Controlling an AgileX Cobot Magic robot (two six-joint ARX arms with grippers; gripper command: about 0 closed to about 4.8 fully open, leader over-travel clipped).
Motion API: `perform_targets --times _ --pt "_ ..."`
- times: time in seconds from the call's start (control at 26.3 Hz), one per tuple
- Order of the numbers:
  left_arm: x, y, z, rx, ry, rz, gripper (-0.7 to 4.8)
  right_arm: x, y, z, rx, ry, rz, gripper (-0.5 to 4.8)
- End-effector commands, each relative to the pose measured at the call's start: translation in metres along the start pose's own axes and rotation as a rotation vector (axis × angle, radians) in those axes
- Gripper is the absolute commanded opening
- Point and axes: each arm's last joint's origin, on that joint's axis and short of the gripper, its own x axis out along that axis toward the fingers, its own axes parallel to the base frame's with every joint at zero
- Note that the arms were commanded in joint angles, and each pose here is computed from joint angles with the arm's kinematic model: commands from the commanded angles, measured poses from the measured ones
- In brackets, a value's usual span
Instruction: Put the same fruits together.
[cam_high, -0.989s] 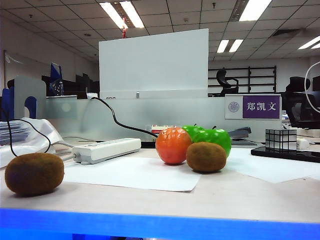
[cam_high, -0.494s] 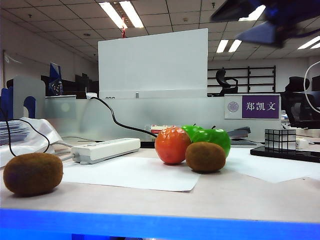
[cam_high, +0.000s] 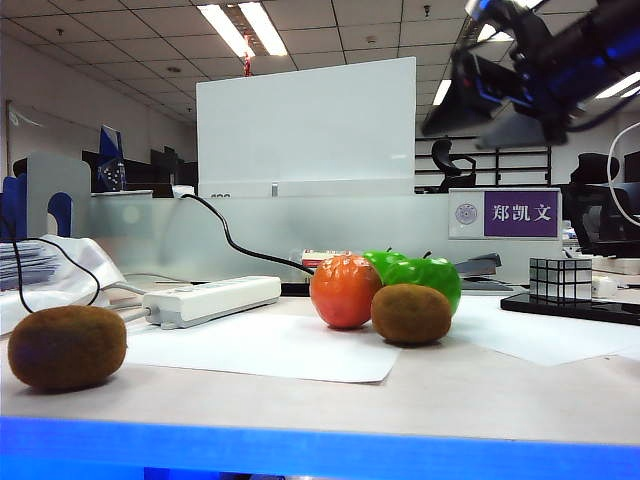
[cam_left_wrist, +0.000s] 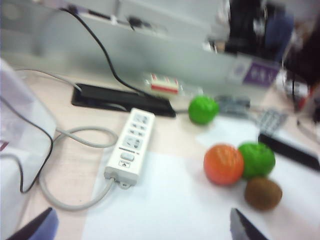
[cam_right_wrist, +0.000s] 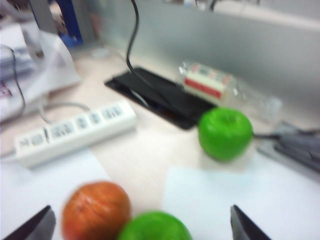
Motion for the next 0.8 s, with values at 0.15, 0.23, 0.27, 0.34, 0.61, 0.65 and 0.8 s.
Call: perform_targets --times 0.15,0.23,0.27,0.34,0.61,0.65,0.8 --pt "0.032 0.001 0.036 0.183 0.148 -0.1 4.79 0.004 -0.012 -0.013 0.022 0.069 -0.015 4.79" --pt "0.043 0.001 0.041 0.201 0.178 -0.122 4.79 0.009 -0.013 -0.02 0.042 0.104 0.022 4.79" --pt "0.048 0.001 0.041 0.213 0.19 -0.132 4.79 0.011 -0.014 -0.024 0.052 0.118 0.034 4.79" --pt "0.058 0.0 0.041 0.242 0.219 -0.157 4.79 0.017 -0.015 -0.032 0.067 0.149 0.05 4.79" --pt "0.075 -0.005 0.035 0.309 0.252 -0.228 4.79 0.033 -0.014 -0.054 0.102 0.213 0.109 4.79" --pt "0.075 -0.005 0.035 0.309 0.25 -0.233 4.79 0.035 -0.014 -0.056 0.105 0.219 0.113 4.79" --pt "0.077 -0.005 0.037 0.316 0.226 -0.255 4.79 0.04 -0.008 -0.058 0.098 0.224 0.133 4.79"
